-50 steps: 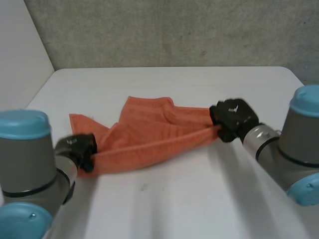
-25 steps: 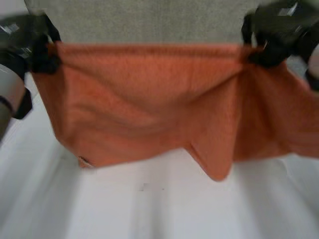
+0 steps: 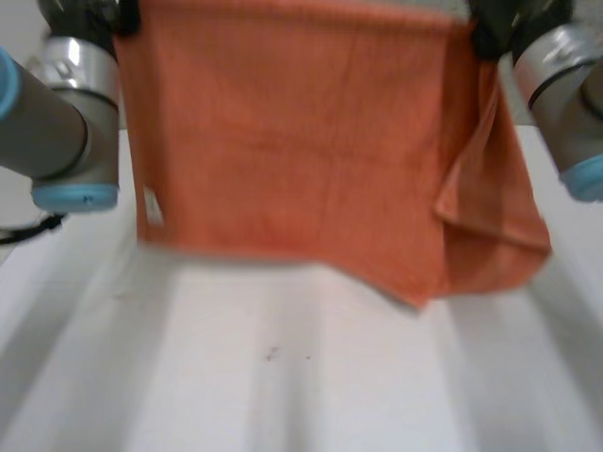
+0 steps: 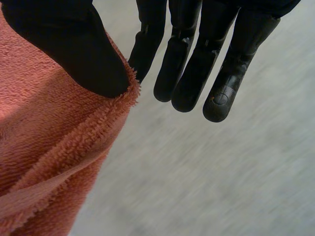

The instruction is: Fold the laundry

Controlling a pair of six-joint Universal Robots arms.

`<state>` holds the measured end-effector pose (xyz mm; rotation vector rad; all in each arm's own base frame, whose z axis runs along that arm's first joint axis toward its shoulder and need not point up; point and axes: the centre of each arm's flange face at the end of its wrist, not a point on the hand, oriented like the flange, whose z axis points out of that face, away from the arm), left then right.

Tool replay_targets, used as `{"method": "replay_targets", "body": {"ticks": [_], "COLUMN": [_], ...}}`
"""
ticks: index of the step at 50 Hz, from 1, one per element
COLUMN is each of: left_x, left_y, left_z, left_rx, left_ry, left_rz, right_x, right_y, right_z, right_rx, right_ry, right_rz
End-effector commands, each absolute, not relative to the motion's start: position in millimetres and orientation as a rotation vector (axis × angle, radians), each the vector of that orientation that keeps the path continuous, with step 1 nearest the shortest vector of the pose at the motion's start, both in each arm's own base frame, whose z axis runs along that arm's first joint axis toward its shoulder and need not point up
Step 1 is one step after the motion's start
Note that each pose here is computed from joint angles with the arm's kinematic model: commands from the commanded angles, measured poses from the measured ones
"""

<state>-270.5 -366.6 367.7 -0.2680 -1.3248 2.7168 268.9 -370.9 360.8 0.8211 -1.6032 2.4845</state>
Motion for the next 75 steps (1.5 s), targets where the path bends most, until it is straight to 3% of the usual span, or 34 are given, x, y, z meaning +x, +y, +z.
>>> {"method": "replay_targets", "body": {"ticks": [1, 6, 12, 25, 41, 51, 75], "left_x": [-260, -255, -238, -230, -219, -220, -220], "left_y": [-338, -329, -311, -284, -295, -290, -286], "left_z": [395, 368, 329, 317, 316, 315, 323], "left_rx": [-0.217, -0.239, -0.236, -0.242, -0.223, -0.241, -0.225], "left_ry": [-1.160, -1.314, -1.535, -1.592, -1.632, -1.670, -1.646], "left_rz": [2.776, 2.716, 2.618, 2.576, 2.594, 2.562, 2.555], "right_x": [264, 265, 261, 250, 212, 210, 215], "right_y": [-337, -313, -300, -317, -318, -310, -338], "right_z": [388, 341, 313, 221, 176, 155, 115], "right_rx": [0.855, 1.132, 1.255, 1.080, 0.430, 0.468, 0.817], "right_ry": [-1.489, -1.785, -2.006, -2.546, -2.890, -2.891, -2.592], "right_rz": [2.617, 2.465, 2.313, 2.022, 1.967, 1.937, 1.924]}}
